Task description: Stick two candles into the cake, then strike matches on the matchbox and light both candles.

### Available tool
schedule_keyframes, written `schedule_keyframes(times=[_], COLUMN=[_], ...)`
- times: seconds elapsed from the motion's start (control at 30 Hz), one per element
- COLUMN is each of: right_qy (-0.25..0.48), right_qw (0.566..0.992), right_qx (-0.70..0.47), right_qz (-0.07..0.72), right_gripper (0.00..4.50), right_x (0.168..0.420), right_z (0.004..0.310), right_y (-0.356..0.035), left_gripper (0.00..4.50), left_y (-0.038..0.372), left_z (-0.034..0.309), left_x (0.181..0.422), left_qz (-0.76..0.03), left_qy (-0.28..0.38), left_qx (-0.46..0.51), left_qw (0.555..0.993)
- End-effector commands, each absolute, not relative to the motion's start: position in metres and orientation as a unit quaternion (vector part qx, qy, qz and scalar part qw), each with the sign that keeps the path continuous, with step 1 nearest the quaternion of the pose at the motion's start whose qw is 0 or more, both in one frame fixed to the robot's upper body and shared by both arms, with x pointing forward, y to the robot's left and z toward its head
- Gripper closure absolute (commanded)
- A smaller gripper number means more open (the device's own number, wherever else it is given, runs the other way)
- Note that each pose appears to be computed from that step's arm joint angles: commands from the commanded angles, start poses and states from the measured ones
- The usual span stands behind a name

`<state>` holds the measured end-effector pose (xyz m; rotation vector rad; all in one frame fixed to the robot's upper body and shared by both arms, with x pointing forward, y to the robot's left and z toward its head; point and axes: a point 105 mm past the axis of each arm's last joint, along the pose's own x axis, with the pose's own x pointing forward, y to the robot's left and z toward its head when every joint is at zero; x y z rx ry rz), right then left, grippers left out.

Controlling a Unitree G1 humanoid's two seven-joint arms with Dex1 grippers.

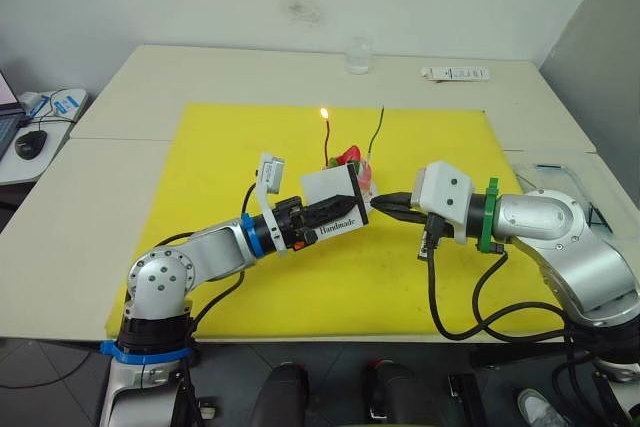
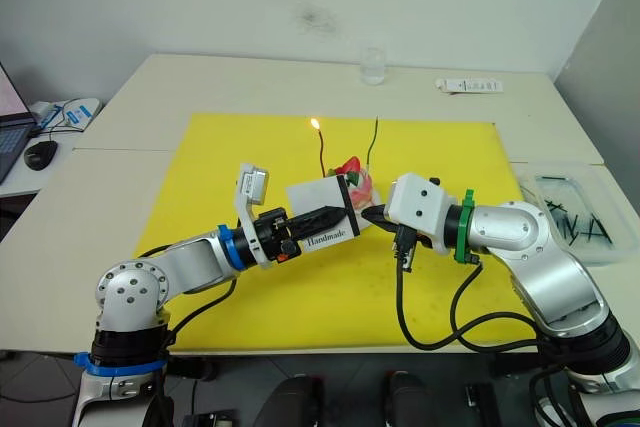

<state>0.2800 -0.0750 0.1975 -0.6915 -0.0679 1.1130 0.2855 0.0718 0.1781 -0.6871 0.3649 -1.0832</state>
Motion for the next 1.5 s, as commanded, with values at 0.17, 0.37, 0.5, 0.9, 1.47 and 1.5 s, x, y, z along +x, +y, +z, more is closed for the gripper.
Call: schedule_keyframes(times=[0.17,0.37,0.5,0.9,1.47,1.5], right_qy=[-0.065,-0.067,-0.066,-0.066,-0.067,-0.064], right_qw=[0.790,0.789,0.788,0.779,0.737,0.725], right_qx=[-0.331,-0.329,-0.330,-0.345,-0.427,-0.438], right_qz=[0.513,0.514,0.516,0.520,0.519,0.528], right_gripper=[4.46,4.46,4.46,4.46,4.46,4.46], right_x=[0.274,0.274,0.274,0.275,0.280,0.278], right_z=[0.211,0.211,0.211,0.206,0.189,0.186], right_y=[-0.074,-0.072,-0.071,-0.067,-0.064,-0.063], left_gripper=[4.50,4.50,4.50,4.50,4.50,4.50], left_y=[0.071,0.071,0.069,0.070,0.069,0.069], left_z=[0.185,0.184,0.184,0.188,0.190,0.190], left_x=[0.285,0.285,0.284,0.287,0.284,0.284], left_qz=[-0.511,-0.510,-0.512,-0.511,-0.516,-0.516], left_qy=[0.158,0.159,0.158,0.151,0.150,0.149], left_qx=[-0.311,-0.312,-0.313,-0.317,-0.323,-0.326], left_qw=[0.786,0.786,0.784,0.784,0.779,0.778])
